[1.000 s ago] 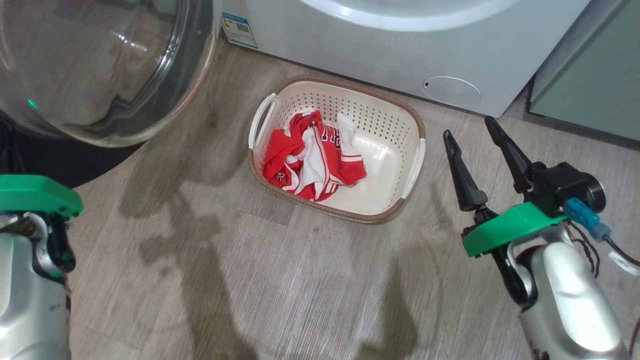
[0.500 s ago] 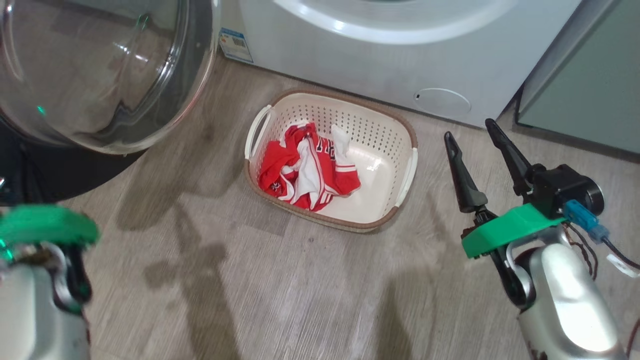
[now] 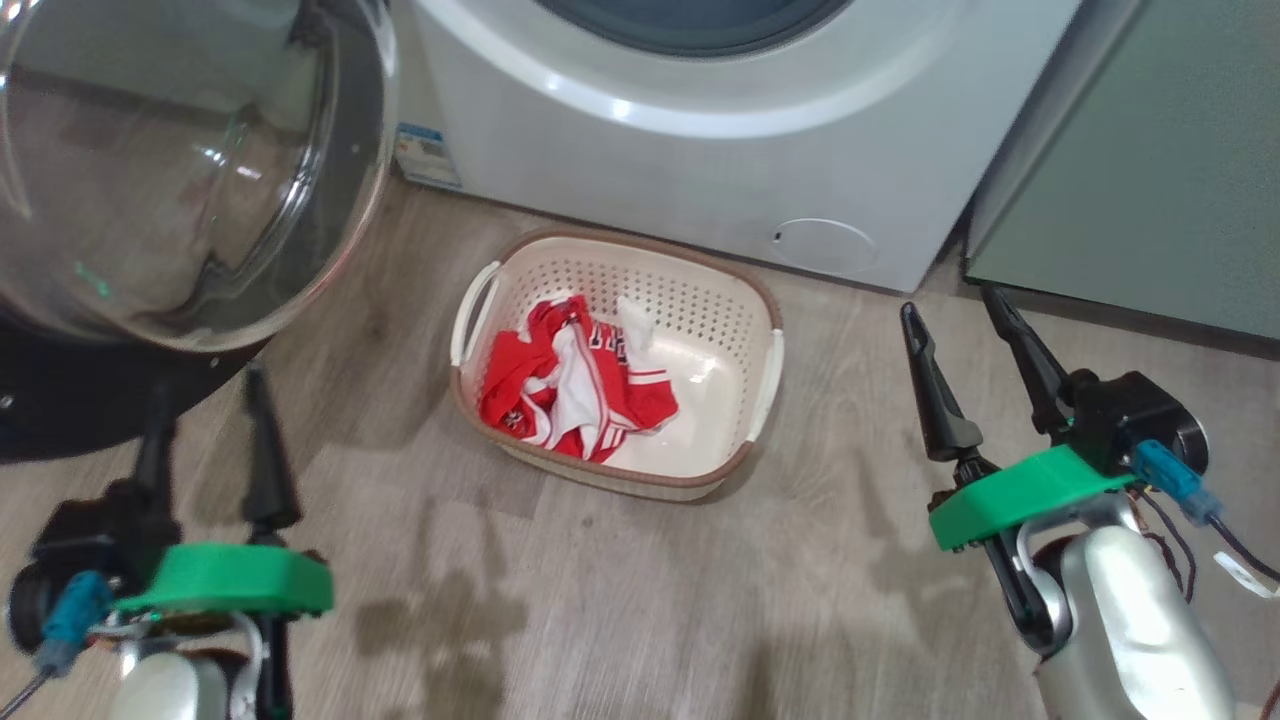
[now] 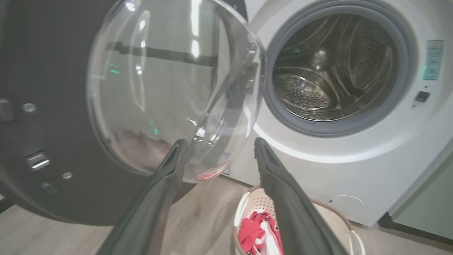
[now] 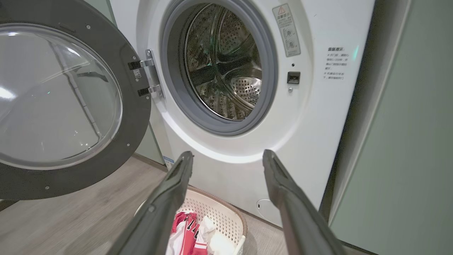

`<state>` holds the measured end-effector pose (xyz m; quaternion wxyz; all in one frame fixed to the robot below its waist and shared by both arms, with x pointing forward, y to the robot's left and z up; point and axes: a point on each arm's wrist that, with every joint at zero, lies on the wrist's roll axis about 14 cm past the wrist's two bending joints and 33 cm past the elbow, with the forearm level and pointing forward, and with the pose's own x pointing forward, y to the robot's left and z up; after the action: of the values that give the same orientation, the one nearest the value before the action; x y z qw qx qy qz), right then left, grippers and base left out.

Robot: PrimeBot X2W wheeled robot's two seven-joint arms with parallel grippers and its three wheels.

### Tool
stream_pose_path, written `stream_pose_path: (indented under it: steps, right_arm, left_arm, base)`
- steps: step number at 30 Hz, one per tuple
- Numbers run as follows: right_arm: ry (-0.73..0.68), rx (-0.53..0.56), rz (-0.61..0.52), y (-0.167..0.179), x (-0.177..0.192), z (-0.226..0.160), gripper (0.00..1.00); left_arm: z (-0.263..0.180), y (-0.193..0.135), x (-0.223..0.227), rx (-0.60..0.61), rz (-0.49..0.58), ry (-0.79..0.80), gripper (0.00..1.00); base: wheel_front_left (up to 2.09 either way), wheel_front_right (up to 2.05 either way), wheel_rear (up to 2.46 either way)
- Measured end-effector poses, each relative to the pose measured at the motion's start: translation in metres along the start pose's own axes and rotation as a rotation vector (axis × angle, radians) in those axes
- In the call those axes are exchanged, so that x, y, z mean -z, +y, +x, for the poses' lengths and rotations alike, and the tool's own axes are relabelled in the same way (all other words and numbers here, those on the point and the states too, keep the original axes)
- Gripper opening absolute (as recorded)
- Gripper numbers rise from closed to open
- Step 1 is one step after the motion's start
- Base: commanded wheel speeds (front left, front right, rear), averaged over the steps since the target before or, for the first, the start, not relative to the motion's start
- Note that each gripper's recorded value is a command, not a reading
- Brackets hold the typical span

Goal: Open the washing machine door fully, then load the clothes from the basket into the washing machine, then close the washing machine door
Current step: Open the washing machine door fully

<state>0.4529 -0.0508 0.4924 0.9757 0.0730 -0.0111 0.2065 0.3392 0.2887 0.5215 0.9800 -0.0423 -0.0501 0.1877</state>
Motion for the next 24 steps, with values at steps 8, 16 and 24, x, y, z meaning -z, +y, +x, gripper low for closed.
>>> stream_pose_path:
  steps: [8,16,24]
  right_arm:
    - [-0.010,0.103,-0.007,-0.029,-0.007,-0.031,1.00]
    - [-0.053,0.216,-0.014,-0.059,-0.026,-0.062,1.00]
    - [-0.055,0.305,-0.017,-0.078,-0.029,-0.097,1.00]
  left_arm:
    - [0.002,-0.064,0.003,0.209,-0.029,0.038,1.00]
    - [-0.001,-0.118,0.013,0.381,-0.028,0.079,1.00]
    - [-0.001,-0.143,0.018,0.461,-0.011,0.093,1.00]
  base:
    - [0.00,0.00,0.00]
    - [0.00,0.00,0.00]
    - [0.00,0.00,0.00]
